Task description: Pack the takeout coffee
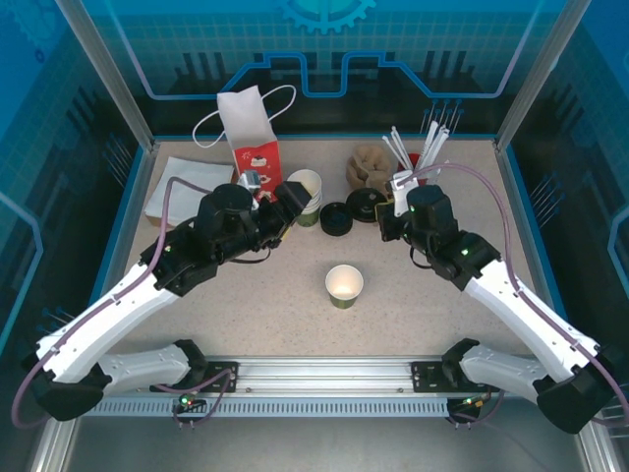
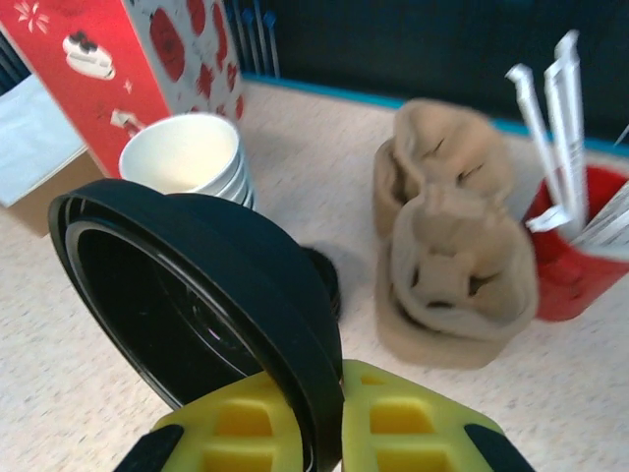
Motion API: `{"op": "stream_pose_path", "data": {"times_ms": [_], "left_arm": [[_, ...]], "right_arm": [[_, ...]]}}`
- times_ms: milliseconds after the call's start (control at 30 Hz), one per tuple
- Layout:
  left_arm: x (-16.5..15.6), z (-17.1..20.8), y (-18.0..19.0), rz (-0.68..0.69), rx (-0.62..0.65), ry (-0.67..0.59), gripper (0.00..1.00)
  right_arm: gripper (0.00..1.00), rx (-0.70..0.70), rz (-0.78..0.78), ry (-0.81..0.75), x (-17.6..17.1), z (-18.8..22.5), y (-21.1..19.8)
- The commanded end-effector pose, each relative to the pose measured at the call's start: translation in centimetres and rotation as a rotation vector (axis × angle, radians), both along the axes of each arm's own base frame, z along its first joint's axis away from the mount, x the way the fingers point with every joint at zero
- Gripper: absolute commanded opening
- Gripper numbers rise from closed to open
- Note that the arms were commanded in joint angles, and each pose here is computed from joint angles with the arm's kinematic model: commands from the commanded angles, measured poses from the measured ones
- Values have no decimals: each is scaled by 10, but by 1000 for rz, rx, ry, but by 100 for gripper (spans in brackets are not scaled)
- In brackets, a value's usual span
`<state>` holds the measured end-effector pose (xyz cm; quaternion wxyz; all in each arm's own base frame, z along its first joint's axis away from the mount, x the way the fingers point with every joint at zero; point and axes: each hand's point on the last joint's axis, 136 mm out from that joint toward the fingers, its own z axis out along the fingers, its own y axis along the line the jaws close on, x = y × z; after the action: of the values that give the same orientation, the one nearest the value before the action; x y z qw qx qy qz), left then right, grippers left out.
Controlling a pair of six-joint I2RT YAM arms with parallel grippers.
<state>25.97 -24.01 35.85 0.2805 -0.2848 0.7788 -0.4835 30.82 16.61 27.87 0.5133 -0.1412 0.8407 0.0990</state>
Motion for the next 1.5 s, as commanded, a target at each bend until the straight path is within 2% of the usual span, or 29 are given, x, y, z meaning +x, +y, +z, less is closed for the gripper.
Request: {"op": "stream_pose_path", "data": {"times_ms": [0,233,267,600,833,1133,1467], "left_arm": [[9,13,-3,129,-240,149,81],[19,21,-25,148,-395,213,74],[20,21,-28,150,-410,217,73],[28,7,-62,173,-517,306,66],[37,-2,-75,185,-540,325,59],[46,-16,-79,224,-548,346,45],[49,-26,-79,247,-539,361,35]], "right_arm": [[10,-71,-106,-210,8,32,-10],[10,-135,-67,-354,-7,47,11],[10,-152,-60,-343,-9,36,13],[10,-137,-31,-362,-16,38,27],[10,-132,-11,-359,-20,39,34],[10,-109,3,-345,-27,38,37],[10,-88,11,-338,-32,39,38]]}}
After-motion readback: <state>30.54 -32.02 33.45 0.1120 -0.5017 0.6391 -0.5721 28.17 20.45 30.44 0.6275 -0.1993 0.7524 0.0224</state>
